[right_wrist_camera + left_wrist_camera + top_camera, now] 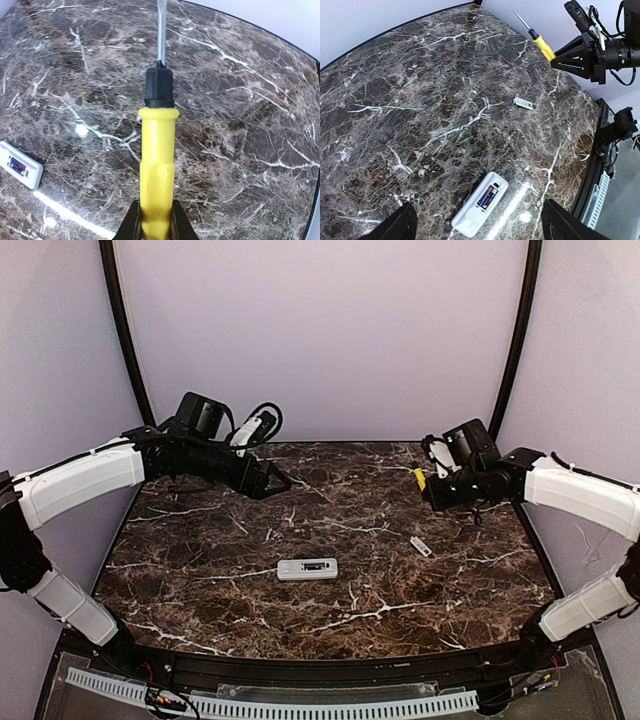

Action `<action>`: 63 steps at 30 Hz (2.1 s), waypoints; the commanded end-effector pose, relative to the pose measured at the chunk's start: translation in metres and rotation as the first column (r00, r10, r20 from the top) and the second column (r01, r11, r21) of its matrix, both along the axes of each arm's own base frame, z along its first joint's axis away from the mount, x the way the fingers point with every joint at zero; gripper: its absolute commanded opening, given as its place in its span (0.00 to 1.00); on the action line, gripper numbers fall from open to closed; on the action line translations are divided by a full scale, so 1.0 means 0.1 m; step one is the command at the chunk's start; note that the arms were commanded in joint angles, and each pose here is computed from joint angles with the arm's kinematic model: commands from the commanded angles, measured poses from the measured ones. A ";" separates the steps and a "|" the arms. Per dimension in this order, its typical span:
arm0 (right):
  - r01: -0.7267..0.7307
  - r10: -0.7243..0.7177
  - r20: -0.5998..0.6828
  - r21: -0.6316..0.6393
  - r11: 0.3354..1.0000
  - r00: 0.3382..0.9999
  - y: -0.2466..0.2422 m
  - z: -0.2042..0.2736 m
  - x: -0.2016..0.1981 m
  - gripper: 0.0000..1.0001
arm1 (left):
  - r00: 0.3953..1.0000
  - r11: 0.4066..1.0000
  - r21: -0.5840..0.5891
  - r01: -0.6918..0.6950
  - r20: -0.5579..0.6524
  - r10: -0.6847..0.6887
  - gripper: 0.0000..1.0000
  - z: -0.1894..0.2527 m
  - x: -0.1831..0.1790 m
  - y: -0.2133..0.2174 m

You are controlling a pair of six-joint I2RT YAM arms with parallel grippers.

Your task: Unload the batteries from the remote control

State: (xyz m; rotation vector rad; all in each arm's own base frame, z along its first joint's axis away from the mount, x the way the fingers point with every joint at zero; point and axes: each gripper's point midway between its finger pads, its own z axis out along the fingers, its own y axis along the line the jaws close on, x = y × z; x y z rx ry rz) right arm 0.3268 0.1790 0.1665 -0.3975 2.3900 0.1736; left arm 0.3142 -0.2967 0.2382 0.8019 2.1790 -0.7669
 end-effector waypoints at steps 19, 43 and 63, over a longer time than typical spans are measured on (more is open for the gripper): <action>-0.562 0.576 0.274 -0.135 0.816 0.770 1.35 0.62 -0.81 0.00 | 0.964 0.953 -0.228 0.197 -0.133 -0.231 0.85 0.14 -0.31 -0.29; -0.671 0.709 0.293 -0.234 0.704 0.642 1.84 0.57 -1.18 0.00 | 0.909 0.909 -0.339 0.242 -0.250 -0.335 0.75 0.06 -0.42 -0.45; -0.625 0.678 0.315 -0.264 0.735 0.664 1.89 0.57 -1.08 0.00 | 0.833 0.854 -0.447 0.266 -0.338 -0.437 0.44 0.04 -0.55 -0.59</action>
